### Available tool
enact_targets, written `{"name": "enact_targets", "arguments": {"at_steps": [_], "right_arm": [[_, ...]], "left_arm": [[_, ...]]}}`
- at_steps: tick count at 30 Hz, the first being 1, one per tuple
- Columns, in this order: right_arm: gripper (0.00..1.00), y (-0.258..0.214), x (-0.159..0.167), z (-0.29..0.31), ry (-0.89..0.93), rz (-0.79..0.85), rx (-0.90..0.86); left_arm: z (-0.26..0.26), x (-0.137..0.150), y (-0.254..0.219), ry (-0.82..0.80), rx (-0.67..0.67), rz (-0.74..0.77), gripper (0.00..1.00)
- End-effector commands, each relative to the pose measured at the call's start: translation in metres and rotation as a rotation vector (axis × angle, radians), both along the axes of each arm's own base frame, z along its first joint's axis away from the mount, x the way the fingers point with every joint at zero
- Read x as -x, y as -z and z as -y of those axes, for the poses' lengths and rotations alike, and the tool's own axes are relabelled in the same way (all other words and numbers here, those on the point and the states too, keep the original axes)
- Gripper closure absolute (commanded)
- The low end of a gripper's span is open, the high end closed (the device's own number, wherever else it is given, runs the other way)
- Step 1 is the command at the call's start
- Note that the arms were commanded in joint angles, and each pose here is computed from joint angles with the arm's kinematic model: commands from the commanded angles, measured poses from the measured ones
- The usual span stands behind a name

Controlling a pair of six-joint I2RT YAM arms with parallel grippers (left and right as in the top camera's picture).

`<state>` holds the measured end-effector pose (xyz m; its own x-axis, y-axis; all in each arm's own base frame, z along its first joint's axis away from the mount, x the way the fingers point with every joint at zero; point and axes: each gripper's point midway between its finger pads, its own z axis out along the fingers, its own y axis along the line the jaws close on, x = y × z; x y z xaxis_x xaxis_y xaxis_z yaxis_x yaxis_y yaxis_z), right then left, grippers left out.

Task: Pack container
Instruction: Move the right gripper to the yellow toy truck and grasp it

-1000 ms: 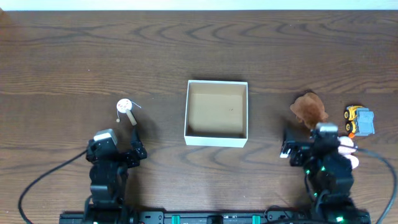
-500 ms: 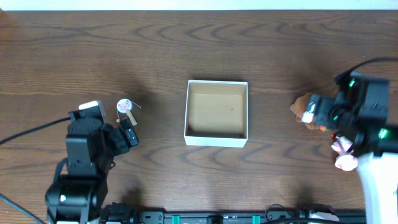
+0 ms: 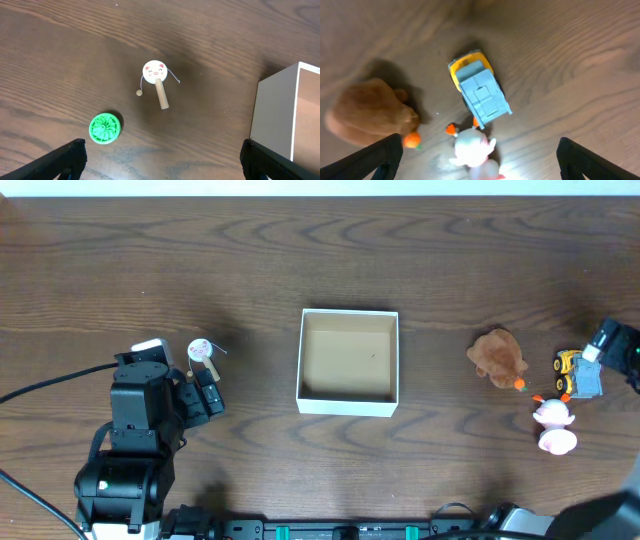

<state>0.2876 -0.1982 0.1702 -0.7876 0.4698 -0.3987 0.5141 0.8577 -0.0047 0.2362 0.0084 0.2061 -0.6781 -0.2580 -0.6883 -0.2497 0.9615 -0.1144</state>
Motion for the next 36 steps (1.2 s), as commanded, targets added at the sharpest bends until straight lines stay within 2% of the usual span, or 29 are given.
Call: {"name": "enact_targets", "arguments": {"at_steps": [1, 4, 15, 19, 24, 36], "right_arm": [[0.01, 0.023, -0.018, 0.001, -0.148, -0.026, -0.029], [0.01, 0.052, -0.026, 0.008, -0.233, -0.086, -0.03], [0.01, 0.105, -0.031, 0.011, -0.261, -0.172, -0.098], [0.02, 0.11, -0.031, 0.011, -0.26, -0.181, -0.107], [0.16, 0.109, -0.033, 0.013, -0.26, -0.173, -0.1], [0.16, 0.113, -0.034, 0.014, -0.26, -0.166, -0.093]], "left_arm": [[-0.001, -0.002, -0.009, -0.012, 0.008, 0.026, 0.02], [-0.001, -0.002, -0.009, -0.012, 0.008, 0.027, 0.02], [-0.001, 0.001, -0.005, -0.012, 0.006, 0.007, 0.02], [-0.001, 0.001, -0.005, -0.013, 0.006, 0.006, 0.02], [-0.001, 0.001, -0.005, -0.012, 0.006, 0.006, 0.02], [-0.001, 0.001, -0.005, -0.012, 0.006, 0.005, 0.02]]}}
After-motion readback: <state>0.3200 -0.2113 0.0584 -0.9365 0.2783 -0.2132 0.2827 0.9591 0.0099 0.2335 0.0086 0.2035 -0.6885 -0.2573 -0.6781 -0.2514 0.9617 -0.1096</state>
